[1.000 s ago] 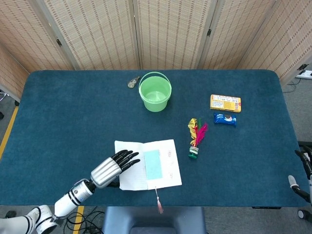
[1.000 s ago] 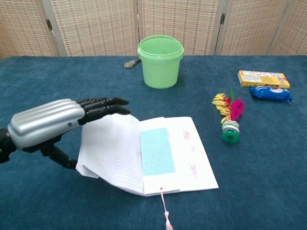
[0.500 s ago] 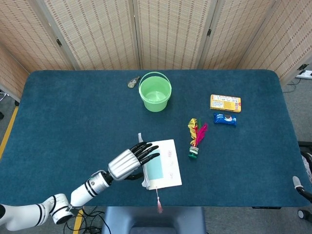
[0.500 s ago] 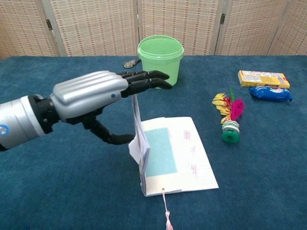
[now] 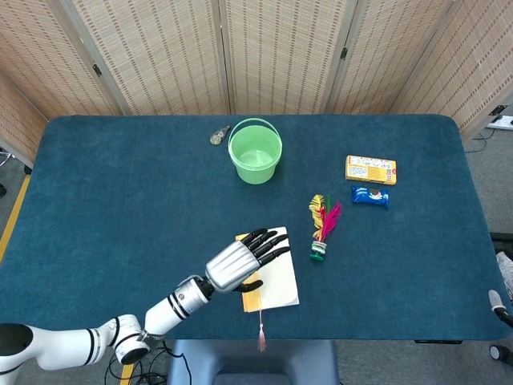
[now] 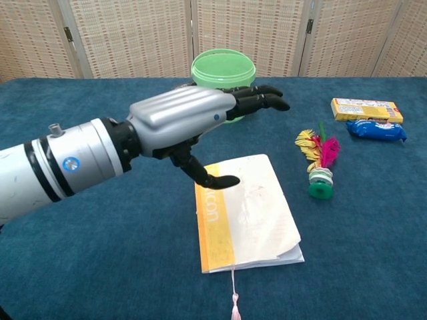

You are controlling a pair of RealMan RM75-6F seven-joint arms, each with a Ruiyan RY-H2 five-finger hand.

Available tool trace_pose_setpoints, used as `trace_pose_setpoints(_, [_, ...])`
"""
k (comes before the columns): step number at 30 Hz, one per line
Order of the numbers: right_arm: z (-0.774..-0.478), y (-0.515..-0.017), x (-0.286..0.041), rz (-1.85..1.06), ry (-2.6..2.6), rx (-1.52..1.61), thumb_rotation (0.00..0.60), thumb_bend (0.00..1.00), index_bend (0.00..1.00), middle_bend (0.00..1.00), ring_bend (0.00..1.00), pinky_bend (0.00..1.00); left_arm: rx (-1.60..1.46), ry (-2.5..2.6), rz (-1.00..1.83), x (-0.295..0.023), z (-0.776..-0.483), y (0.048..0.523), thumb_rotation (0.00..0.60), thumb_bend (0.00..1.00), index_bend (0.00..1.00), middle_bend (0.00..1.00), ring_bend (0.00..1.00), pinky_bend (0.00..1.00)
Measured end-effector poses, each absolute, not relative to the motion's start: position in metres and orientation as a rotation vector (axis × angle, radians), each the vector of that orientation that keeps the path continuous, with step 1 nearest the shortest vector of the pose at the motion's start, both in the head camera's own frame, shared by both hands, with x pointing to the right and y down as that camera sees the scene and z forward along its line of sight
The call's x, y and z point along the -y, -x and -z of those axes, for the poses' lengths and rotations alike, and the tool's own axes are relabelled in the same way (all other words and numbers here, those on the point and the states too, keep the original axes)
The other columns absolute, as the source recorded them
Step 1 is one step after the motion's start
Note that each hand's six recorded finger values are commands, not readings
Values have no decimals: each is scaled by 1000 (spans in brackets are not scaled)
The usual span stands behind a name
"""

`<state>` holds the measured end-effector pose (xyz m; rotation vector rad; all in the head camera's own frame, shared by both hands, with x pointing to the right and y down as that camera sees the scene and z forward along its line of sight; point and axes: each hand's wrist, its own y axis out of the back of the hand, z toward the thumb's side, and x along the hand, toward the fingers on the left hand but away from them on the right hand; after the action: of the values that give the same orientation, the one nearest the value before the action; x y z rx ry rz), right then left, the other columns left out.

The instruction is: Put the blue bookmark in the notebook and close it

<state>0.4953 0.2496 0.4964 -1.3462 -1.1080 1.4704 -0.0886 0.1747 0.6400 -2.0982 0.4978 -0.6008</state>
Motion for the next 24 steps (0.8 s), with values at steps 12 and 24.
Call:
trace_pose_setpoints(12, [-504, -488, -241, -1450, 1396, 1038, 600, 265, 161, 93, 94, 141, -667, 2043, 894, -154, -632, 173, 600, 314, 99, 0, 0, 136])
trace_pose_setpoints(24, [-516, -470, -233, -1414, 1521, 937, 600, 299, 161, 76, 78, 130, -936, 1823, 1343, -162, -617, 339, 600, 314, 102, 0, 0, 136])
